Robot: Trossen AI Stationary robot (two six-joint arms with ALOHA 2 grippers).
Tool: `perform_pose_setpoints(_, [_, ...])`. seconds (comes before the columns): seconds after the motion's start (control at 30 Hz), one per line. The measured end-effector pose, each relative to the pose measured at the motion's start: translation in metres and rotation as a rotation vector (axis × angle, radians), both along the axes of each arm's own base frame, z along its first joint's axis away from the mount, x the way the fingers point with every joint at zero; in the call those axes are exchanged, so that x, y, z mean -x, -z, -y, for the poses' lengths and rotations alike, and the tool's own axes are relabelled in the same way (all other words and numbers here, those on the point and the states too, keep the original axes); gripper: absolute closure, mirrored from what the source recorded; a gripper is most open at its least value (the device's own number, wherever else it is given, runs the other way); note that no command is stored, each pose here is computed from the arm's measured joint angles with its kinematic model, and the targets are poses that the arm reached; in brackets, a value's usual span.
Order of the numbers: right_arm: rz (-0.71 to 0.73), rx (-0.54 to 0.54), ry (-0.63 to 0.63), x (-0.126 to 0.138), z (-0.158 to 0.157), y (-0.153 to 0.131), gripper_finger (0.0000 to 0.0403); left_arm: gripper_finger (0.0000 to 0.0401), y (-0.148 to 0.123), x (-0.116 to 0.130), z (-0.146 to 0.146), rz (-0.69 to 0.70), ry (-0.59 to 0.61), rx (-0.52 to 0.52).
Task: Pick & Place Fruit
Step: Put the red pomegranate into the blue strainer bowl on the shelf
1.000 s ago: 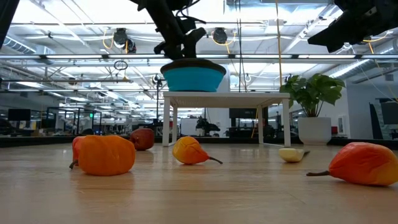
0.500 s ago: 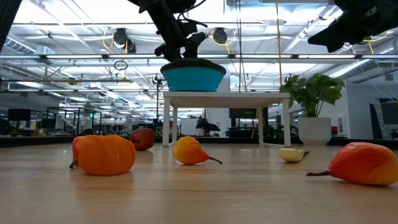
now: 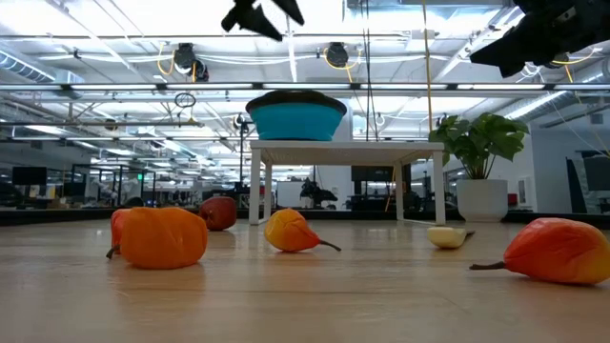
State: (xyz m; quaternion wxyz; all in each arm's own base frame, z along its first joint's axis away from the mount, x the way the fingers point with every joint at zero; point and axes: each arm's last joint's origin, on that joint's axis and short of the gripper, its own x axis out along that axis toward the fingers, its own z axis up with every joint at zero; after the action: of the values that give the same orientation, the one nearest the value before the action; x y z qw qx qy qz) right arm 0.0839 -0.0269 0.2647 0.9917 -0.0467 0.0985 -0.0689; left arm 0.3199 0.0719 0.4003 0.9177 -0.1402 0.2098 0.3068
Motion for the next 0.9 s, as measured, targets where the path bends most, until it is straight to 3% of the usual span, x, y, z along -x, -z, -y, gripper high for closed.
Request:
perform_pose_setpoints(0.2, [-0.008,0.004,-0.005,0.0,0.0,0.001,0.0399,0.0159,0.011,-0.007,0.048,-0.066,0.118,0.055])
perform_pose_setpoints(0.33, [0.003,-0.011,-0.005,0.002,-0.001,0.0,0.0399,0.0172,0.023,-0.011,0.072,-0.109,0.117,0.137])
perform_pose_setpoints(0.67, [0.013,-0.044,-0.004,0.005,-0.003,0.008,0.0399,0.0198,0.049,-0.021,0.098,-0.195,0.083,0.232])
perform_pose_setpoints(0.9, [0.047,-0.092,-0.089,0.012,-0.008,0.024,0.0399,0.0205,0.064,-0.03,0.114,-0.23,0.098,0.289])
